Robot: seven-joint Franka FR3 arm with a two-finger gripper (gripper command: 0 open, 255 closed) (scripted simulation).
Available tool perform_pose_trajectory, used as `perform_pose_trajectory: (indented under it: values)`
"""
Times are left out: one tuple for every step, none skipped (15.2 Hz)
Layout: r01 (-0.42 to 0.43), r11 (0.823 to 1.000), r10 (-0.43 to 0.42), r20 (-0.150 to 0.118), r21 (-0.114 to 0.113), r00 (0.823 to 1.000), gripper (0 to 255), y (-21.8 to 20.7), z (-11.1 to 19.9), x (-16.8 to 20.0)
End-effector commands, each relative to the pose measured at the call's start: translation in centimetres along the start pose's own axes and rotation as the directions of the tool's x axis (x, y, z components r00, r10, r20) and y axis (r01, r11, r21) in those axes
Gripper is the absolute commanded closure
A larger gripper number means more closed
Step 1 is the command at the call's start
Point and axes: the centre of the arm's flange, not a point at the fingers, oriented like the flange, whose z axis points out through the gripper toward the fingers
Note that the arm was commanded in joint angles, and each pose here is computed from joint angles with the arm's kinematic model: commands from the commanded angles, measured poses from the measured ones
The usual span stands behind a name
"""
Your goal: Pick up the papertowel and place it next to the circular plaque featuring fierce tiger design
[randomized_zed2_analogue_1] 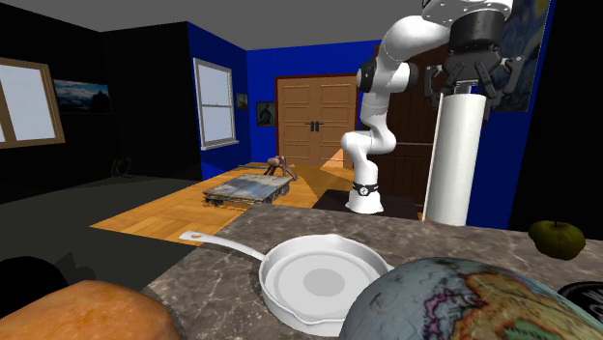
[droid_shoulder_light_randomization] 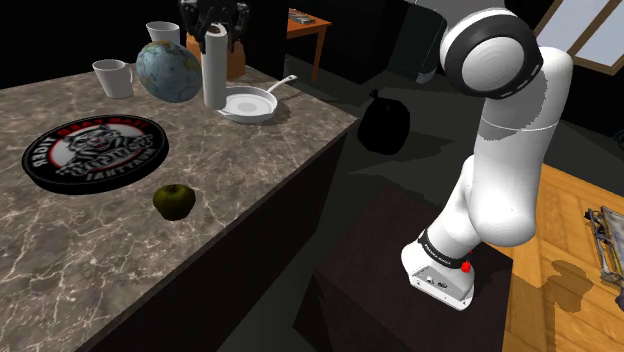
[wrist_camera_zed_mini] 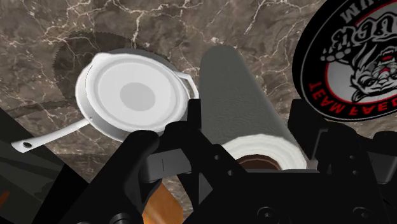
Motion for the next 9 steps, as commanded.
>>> perform_pose_trajectory:
  values:
    - [-0.001,1.0,0.001,-0.001,0.0,1.0,255,-0.5,0.8,-0.2]
    - [-0.001,1.0,0.001,-0.001,0.0,1.0,255,-0.5,1.4,-0.3]
    - [-0.001,1.0,0.001,-0.001,0.0,1.0,255,-0.5,1.9,-0.5]
    - [-0.001,1.0,0.001,-0.001,0.0,1.0,255,-0.5,2.4,-0.6]
    - [-0.001,1.0,0.001,-0.001,0.0,1.0,255,-0.5,2.9,-0.7]
    - [-0.001,1.0,0.001,-0.001,0.0,1.0,255,-0.5,3.4,-0.8]
    - [-0.001,1.0,0.001,-0.001,0.0,1.0,255,-0.5,3.9,-0.9]
    - [-0.001,1.0,0.001,-0.001,0.0,1.0,255,-0.5,4.4,-1.1]
    - [-0.001,1.0,0.001,-0.001,0.0,1.0,255,-0.5,5.0,-1.2]
